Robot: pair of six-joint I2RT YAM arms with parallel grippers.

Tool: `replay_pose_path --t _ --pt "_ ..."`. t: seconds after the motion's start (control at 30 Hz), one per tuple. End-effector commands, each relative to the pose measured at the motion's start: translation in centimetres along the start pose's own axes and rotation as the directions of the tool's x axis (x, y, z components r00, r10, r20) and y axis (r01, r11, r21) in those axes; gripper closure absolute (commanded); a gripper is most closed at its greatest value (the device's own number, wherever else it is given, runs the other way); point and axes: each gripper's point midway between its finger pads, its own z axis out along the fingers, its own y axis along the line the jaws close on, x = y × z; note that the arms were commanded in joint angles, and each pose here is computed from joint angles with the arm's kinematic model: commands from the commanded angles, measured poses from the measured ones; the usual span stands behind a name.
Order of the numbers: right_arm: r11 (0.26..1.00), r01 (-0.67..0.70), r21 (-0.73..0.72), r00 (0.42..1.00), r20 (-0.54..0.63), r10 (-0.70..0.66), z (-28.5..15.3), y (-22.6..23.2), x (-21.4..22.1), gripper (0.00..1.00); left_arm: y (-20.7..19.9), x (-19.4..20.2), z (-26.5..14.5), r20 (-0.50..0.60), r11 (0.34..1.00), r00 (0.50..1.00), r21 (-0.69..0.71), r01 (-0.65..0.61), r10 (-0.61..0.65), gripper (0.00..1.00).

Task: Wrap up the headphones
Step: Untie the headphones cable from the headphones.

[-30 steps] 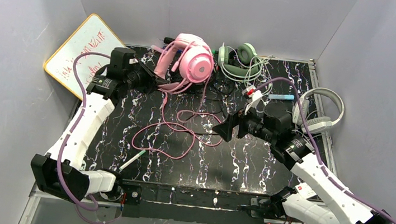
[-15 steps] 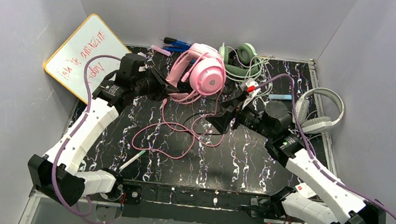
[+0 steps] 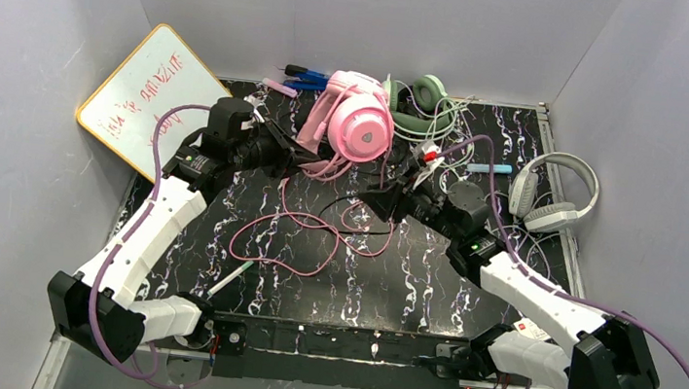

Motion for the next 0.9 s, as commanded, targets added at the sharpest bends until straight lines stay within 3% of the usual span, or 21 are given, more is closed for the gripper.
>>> replay_pose_path --t 0.0,0.1,0.23,0.4,0.63,0.87 --pt "0.998 -0.047 -0.045 0.997 0.057 0.049 0.1 0.4 -0.4 0.68 -3.8 1.1 -2.1 -0.037 0.987 0.999 0.162 -0.011 0.017 1.0" --pt "0.996 -0.076 -0.035 0.995 0.07 0.078 -0.1 0.1 -1.1 0.9 -2.5 1.5 -1.5 -0.056 0.991 0.998 0.134 -0.014 0.022 1.0" --pt "0.993 -0.116 0.001 0.992 0.052 0.115 0.0 -1.5 -2.1 0.99 -1.1 2.5 -0.6 -0.094 0.994 0.995 0.111 -0.004 0.015 1.0" --pt "0.985 -0.171 0.009 0.985 -0.009 0.171 0.8 -3.7 -2.8 0.99 -0.8 3.6 0.1 -0.129 0.993 0.991 0.116 -0.026 0.041 1.0" --pt "0.958 -0.252 0.138 0.968 0.04 0.249 -0.6 -7.9 -3.4 0.99 0.0 4.0 -0.1 -0.127 0.994 0.992 0.111 -0.002 0.016 1.0" --pt "0.93 -0.366 -0.018 0.924 -0.124 0.361 0.6 -6.0 0.1 0.99 -3.6 4.7 -0.7 -0.166 0.974 0.986 0.227 0.023 0.016 1.0"
